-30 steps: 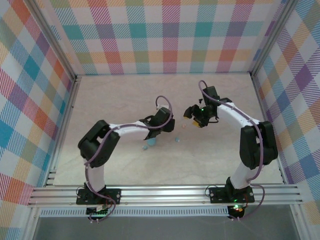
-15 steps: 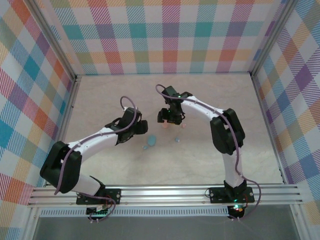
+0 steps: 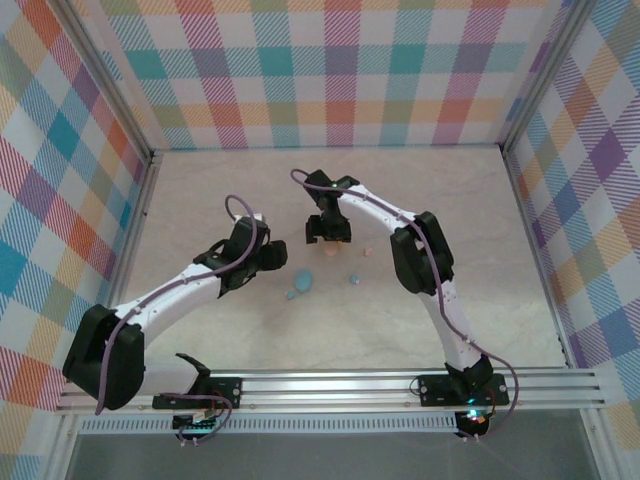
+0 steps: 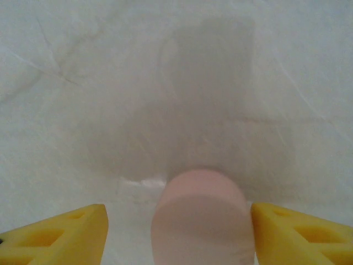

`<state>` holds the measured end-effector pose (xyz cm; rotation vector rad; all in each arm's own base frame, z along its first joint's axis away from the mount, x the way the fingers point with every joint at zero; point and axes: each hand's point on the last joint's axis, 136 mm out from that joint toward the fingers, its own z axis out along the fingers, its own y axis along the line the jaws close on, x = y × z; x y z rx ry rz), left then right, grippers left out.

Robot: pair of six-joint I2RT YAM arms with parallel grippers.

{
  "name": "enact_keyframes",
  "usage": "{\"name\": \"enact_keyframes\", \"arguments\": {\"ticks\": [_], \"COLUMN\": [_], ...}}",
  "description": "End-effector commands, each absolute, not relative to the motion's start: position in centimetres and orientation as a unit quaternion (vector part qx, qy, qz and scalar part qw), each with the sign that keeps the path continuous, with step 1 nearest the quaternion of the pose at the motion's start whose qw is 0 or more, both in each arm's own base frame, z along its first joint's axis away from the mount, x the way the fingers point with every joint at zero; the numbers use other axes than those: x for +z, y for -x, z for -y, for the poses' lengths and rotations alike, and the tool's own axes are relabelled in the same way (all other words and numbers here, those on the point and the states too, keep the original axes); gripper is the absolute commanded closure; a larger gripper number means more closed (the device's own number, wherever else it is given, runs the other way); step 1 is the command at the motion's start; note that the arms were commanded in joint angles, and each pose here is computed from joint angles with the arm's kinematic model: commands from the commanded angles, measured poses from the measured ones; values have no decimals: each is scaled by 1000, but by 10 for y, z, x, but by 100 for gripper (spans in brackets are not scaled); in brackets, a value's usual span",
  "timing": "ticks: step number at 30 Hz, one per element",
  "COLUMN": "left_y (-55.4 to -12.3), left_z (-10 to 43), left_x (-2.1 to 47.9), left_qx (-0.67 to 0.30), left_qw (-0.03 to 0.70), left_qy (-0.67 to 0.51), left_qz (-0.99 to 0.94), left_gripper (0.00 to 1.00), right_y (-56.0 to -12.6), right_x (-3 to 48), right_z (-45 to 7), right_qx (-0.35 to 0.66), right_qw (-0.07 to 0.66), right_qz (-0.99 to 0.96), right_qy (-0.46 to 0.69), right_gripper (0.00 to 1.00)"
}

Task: Insert the wireless bluetooth earbuds into the charging case

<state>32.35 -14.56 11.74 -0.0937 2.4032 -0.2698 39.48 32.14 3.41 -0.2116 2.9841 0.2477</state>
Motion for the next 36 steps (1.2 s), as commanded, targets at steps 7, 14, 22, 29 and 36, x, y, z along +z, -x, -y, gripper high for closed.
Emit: {"name": "enact_keyframes", "arguments": {"ticks": [7, 14, 22, 29, 36], "left_y": [-309, -301, -301, -307, -308], "left_z": [124, 115, 118, 145, 148], "left_x": [116, 118, 116, 121, 128], "left_qx": [-72, -61, -67, -120, -142], "left_qw": [349, 351, 347, 352, 367], "left_qy": [33, 36, 13, -79, -106], "left_qz": [-934, -934, -935, -925, -913], "left_gripper": [28, 28, 29, 29, 28], "right_y": [-394, -375, -382, -368, -356], "right_x": [63, 91, 117, 89, 57], "right_z": [-375, -402, -380, -349, -343], "right_qx": [169, 232, 185, 111, 117], "right_qw": [102, 116, 173, 168, 152], "right_qz": [-955, -912, -913, -874, -841], "right_qy": [224, 317, 318, 441, 505], "right_gripper": [34, 35, 34, 27, 25]}}
